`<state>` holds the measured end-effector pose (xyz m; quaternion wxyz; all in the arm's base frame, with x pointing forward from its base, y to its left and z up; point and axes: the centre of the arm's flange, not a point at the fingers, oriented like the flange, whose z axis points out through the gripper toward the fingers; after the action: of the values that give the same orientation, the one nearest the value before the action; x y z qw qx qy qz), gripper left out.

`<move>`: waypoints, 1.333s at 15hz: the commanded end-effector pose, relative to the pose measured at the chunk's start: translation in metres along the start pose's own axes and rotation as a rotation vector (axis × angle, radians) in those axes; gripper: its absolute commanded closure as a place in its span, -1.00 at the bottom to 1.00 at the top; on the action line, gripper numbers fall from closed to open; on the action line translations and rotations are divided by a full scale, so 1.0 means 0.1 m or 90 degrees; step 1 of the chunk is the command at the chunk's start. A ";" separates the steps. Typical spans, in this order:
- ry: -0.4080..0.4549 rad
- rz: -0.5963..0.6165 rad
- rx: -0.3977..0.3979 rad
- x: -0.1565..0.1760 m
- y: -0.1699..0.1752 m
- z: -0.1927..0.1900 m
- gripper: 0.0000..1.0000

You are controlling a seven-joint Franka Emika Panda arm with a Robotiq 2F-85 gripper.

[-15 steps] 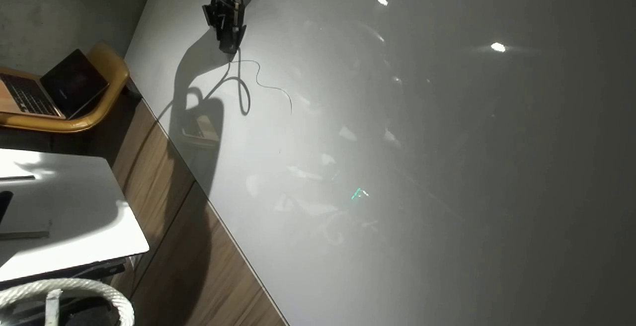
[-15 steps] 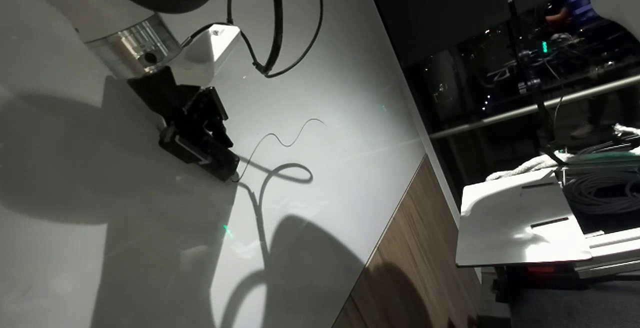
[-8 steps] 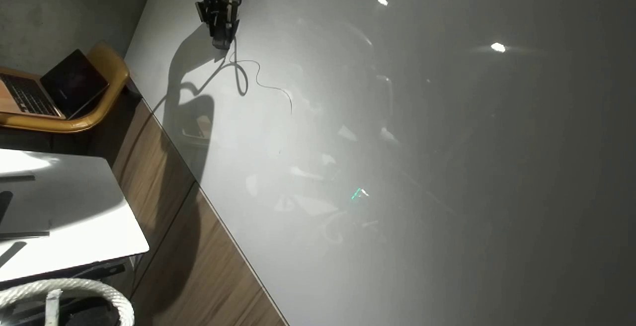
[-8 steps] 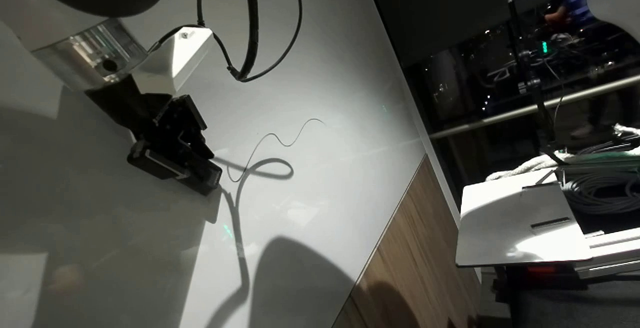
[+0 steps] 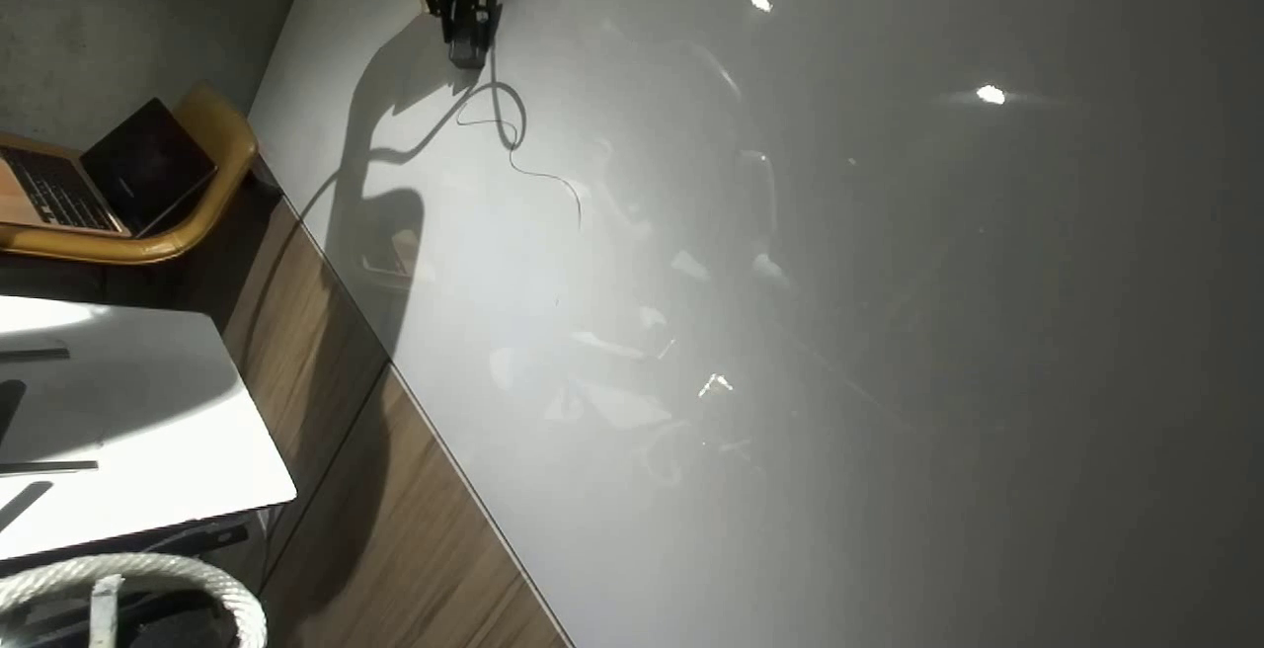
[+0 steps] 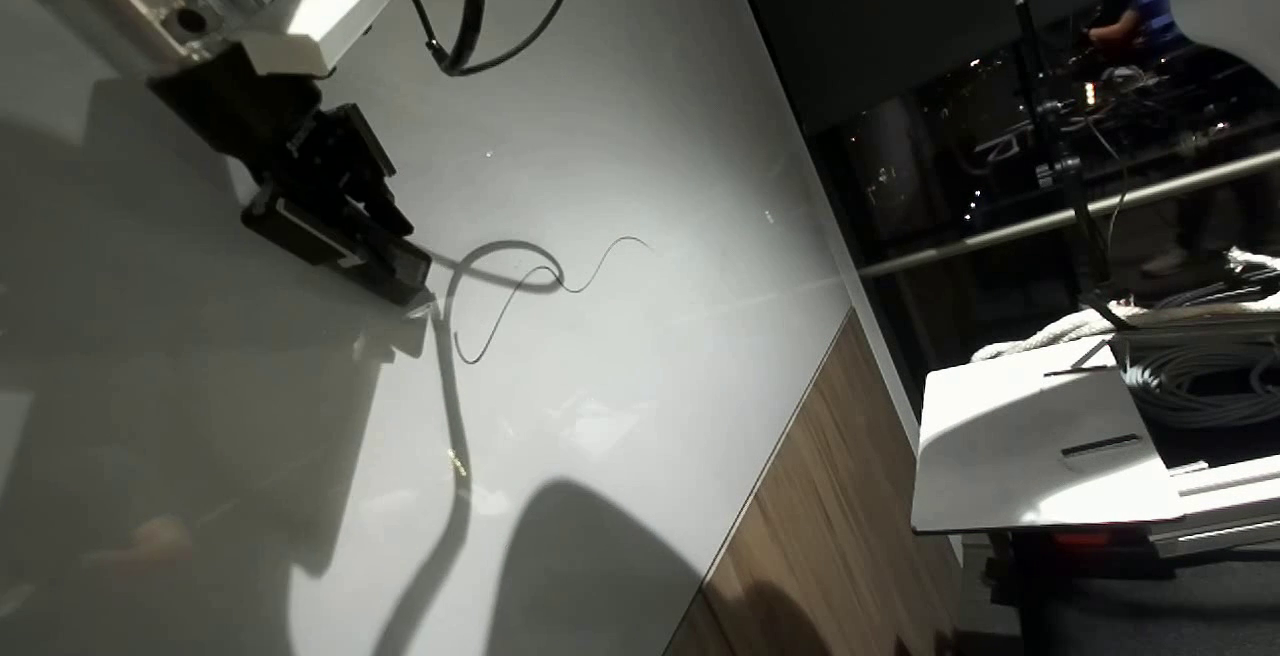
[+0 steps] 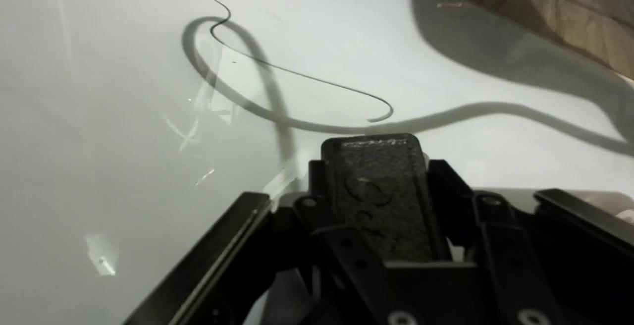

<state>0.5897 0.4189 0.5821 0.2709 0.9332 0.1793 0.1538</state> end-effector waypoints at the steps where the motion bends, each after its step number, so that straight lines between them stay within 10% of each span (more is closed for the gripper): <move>1: 0.027 0.020 -0.028 0.36 0.51 -0.05 0.43; 12: -0.062 -0.012 -0.011 0.40 -0.46 1.35 0.43; 20: 0.004 -0.055 -0.091 -0.05 -0.42 1.30 0.43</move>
<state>0.6073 0.4445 0.4522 0.3147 0.9262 0.1828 0.0989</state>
